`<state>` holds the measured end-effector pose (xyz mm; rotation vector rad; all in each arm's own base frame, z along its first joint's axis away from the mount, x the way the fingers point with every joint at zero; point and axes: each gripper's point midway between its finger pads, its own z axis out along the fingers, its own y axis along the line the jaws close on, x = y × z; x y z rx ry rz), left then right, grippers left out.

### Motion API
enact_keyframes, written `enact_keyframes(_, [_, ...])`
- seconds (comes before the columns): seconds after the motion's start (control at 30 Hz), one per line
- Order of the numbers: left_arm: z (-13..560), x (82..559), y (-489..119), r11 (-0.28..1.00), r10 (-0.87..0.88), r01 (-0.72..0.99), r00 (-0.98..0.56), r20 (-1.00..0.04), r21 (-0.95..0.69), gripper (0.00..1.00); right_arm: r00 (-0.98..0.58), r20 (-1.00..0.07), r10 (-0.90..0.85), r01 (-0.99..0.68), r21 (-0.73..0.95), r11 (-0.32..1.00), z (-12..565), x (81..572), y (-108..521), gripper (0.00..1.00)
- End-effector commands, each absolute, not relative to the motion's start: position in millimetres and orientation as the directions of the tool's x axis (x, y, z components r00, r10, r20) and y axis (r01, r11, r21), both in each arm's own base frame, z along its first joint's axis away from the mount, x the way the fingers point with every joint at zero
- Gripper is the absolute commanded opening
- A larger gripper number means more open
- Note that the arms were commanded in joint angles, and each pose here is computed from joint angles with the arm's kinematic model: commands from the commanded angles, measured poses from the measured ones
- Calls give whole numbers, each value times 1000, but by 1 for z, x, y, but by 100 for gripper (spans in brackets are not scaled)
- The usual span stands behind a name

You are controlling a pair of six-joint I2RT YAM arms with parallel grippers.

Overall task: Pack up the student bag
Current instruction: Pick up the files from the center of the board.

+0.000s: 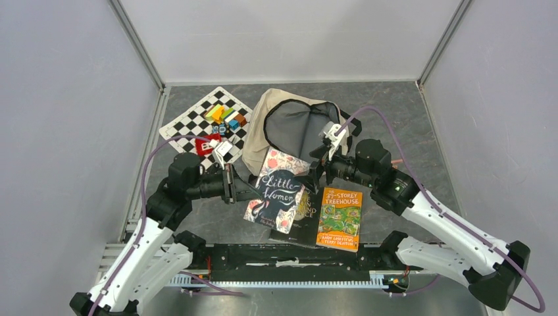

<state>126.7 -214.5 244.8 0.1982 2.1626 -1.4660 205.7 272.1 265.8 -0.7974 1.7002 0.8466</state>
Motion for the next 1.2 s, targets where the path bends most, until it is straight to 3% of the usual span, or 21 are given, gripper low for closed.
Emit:
enact_keyframes(0.0, [311, 83, -224, 119, 34, 652, -757, -653, -749, 2, -158, -965, -208, -930, 74, 361, 283, 177, 276, 98])
enact_keyframes(0.13, [308, 68, -223, 62, 148, 668, -741, -655, -742, 2, -163, -950, -265, -949, 77, 307, 287, 168, 276, 98])
enact_keyframes(0.4, [314, 59, -229, -29, 224, 695, -696, -682, -718, 2, -225, -930, -291, -971, 191, 142, 277, 137, 287, 98])
enact_keyframes(0.57, [322, 59, -236, -57, 237, 736, -646, -725, -675, 2, -275, -917, -288, -961, 250, 118, 276, 133, 293, 97])
enact_keyframes(0.83, [328, 62, -242, -96, 252, 760, -607, -754, -643, 2, -323, -903, -284, -944, 327, 35, 271, 115, 295, 63])
enact_keyframes(0.9, [328, 62, -243, -98, 256, 763, -601, -757, -639, 2, -323, -903, -282, -944, 328, 32, 272, 113, 294, 49])
enact_keyframes(1.07, [322, 69, -243, -57, 265, 779, -591, -762, -625, 2, -327, -905, -272, -944, 325, 52, 274, 113, 292, 3])
enact_keyframes(1.17, [319, 79, -245, -11, 251, 798, -581, -774, -603, 2, -337, -905, -260, -941, 313, 129, 272, 124, 289, 0])
